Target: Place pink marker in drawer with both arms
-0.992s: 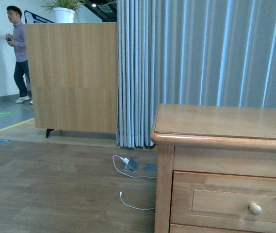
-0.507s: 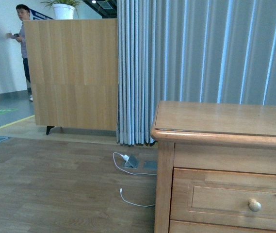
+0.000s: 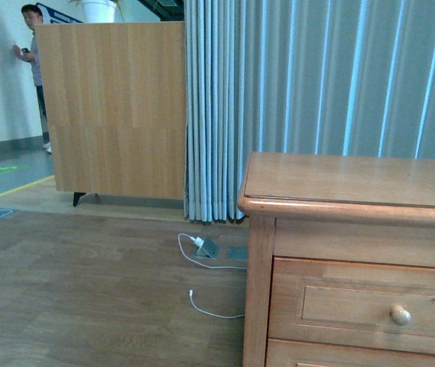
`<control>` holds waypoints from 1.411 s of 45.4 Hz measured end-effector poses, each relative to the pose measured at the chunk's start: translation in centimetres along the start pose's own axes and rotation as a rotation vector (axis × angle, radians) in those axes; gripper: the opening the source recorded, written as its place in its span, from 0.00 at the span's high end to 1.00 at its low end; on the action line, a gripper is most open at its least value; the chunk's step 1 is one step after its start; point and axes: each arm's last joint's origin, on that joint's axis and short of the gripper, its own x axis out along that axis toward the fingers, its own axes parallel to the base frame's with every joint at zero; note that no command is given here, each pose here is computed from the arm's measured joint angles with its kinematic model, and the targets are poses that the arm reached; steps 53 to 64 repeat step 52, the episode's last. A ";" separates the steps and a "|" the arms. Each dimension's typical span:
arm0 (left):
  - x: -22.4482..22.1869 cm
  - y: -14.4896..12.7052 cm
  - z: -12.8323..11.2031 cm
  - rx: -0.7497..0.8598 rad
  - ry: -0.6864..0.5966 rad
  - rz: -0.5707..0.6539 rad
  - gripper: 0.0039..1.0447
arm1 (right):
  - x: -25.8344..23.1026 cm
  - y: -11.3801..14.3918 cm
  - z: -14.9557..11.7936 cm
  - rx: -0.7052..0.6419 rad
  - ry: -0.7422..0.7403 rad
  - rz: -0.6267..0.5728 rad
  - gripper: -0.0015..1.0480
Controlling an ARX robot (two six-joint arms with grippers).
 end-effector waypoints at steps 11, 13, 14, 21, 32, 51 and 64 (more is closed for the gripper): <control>0.0 0.0 0.0 0.000 0.000 0.000 0.06 | -1.0 0.0 -0.5 0.000 0.031 0.001 0.98; 0.0 0.0 0.0 0.000 0.000 0.000 0.06 | -1.2 0.0 -0.3 0.000 0.008 0.001 0.98; 0.0 0.0 0.0 0.000 0.000 0.000 0.06 | -1.2 0.0 -0.3 0.000 0.003 0.000 0.98; 0.0 0.0 0.0 0.000 0.000 0.000 0.06 | -1.2 0.0 -0.3 0.000 0.006 0.001 0.98; 0.0 0.0 0.0 0.000 0.000 0.000 0.06 | -1.2 0.0 -0.3 -0.002 0.006 0.001 0.81; 0.0 0.0 0.0 0.000 0.000 0.000 0.06 | -1.2 0.0 -0.3 -0.001 0.006 0.001 0.07; 0.0 0.0 0.0 0.000 0.000 0.000 0.06 | -1.2 0.0 -0.3 -0.002 0.006 0.001 0.09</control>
